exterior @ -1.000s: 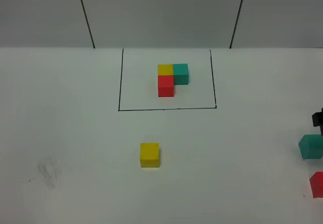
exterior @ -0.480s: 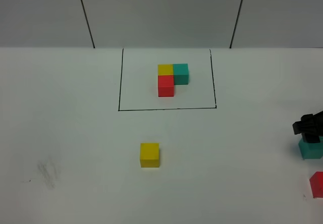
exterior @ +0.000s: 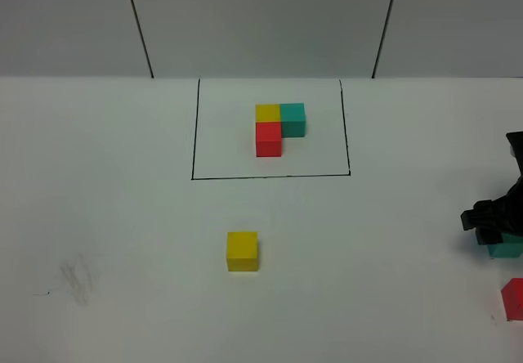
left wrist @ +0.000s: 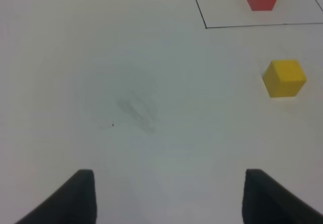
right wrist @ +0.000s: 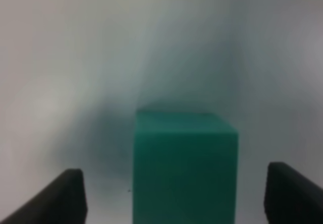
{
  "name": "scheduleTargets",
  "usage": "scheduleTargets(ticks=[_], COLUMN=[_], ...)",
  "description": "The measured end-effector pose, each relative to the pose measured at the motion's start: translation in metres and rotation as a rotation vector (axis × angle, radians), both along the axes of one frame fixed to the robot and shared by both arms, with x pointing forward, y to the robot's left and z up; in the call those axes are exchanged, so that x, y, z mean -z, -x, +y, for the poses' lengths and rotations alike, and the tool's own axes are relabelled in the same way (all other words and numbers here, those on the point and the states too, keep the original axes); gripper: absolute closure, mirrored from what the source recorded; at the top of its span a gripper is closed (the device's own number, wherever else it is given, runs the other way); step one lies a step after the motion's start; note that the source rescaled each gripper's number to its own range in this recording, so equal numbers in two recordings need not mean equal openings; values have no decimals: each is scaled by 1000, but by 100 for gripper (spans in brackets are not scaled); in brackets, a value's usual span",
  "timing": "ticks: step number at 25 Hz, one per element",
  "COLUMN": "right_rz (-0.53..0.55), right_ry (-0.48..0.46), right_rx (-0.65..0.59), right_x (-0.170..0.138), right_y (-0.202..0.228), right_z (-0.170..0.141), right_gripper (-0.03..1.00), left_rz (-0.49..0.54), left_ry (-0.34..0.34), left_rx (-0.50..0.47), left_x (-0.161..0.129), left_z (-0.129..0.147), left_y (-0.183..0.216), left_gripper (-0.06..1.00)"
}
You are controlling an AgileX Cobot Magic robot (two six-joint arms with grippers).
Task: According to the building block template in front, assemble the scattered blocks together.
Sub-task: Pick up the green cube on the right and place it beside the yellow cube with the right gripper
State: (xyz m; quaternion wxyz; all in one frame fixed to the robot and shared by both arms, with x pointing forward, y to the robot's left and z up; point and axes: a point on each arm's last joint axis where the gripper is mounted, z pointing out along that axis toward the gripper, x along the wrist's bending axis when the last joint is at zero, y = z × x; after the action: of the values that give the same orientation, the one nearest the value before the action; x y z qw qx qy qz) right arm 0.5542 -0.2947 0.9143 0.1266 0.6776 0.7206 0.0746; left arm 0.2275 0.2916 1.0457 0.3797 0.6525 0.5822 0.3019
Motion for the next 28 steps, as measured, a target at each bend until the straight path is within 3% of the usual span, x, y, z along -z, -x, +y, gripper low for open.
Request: scheduleTargets(ticks=[4, 6, 8, 10, 16, 21, 24, 28], right_rz=[22, 31, 30, 24, -3, -112, -89, 50], right_ry=[-1, 2, 6, 8, 12, 47, 104, 199], right_rx=[-3, -15, -33, -44, -71, -246, -459, -886], right_x=[12, 16, 17, 17, 11, -29, -41, -43], right_y=[-2, -3, -3, -4, -4, 1, 10, 27], right_z=[0, 0, 0, 1, 4, 25, 46, 79], right_gripper=[41, 47, 66, 97, 95, 95, 95, 95], left_rz=[0, 0, 0, 0, 0, 0, 0, 0], left_ry=[0, 0, 0, 0, 0, 0, 0, 0], left_rx=[0, 0, 0, 0, 0, 0, 0, 0], left_x=[0, 0, 0, 0, 0, 0, 0, 0], left_z=[0, 0, 0, 0, 0, 0, 0, 0], left_y=[0, 0, 0, 0, 0, 0, 0, 0], left_gripper=[59, 59, 59, 59, 59, 59, 59, 59])
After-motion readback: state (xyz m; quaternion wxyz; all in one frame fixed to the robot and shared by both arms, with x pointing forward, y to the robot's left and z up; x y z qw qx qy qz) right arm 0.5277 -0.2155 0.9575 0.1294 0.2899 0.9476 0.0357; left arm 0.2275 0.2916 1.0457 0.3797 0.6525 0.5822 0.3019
